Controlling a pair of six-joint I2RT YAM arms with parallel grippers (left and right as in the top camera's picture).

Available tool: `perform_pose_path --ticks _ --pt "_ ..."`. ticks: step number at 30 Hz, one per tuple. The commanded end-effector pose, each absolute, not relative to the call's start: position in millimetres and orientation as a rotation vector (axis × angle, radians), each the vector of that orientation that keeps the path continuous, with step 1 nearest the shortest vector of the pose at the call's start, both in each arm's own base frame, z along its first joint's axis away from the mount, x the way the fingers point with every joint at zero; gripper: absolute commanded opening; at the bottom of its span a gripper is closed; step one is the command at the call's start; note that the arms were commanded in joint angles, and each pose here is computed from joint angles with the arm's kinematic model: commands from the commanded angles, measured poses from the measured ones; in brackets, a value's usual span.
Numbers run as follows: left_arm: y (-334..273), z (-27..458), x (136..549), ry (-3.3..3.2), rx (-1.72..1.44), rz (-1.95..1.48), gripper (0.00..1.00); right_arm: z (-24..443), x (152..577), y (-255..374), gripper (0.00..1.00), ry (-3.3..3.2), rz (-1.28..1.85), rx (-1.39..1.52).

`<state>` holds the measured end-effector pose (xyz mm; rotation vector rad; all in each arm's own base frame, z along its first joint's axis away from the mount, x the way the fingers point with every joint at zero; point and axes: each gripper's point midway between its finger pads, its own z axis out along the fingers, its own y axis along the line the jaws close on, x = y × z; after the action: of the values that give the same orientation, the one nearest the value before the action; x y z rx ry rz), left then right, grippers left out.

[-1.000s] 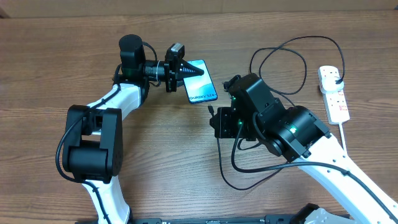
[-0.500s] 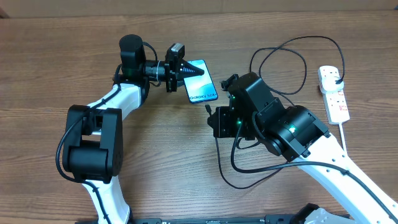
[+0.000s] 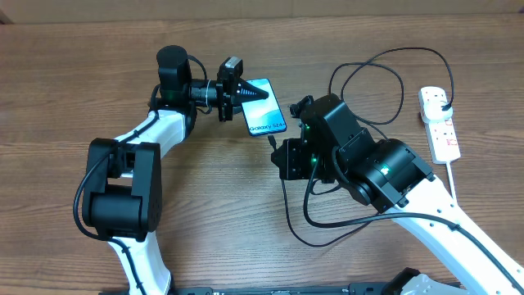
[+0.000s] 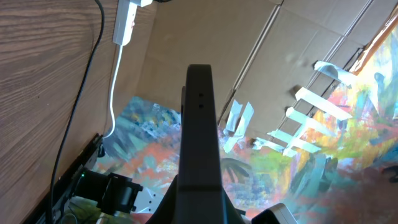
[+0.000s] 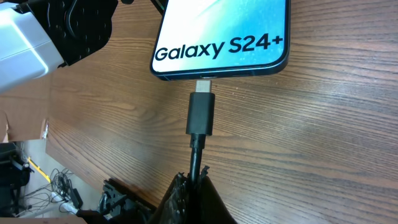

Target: Plug charger to phone and switch on socket

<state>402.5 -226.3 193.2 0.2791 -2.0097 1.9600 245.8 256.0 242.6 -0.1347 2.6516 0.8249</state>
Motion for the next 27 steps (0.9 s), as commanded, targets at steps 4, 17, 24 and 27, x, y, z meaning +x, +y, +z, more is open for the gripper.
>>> perform_pose_path --ticks 4,17,24,27 --pt "-230.8 201.2 401.4 -1.999 0.249 1.948 0.04 243.4 244.0 257.5 0.04 2.646 0.832 -0.155" --pt "-232.4 201.1 400.5 -1.988 0.266 1.933 0.04 243.3 243.9 257.4 0.04 2.646 0.831 -0.154" --pt "-232.2 201.4 399.1 -1.984 0.257 1.929 0.04 241.8 246.1 254.2 0.04 2.638 0.793 -0.177" --pt "-231.8 201.9 396.1 -1.977 0.238 1.922 0.04 239.5 251.6 247.3 0.04 2.629 0.730 -0.152"
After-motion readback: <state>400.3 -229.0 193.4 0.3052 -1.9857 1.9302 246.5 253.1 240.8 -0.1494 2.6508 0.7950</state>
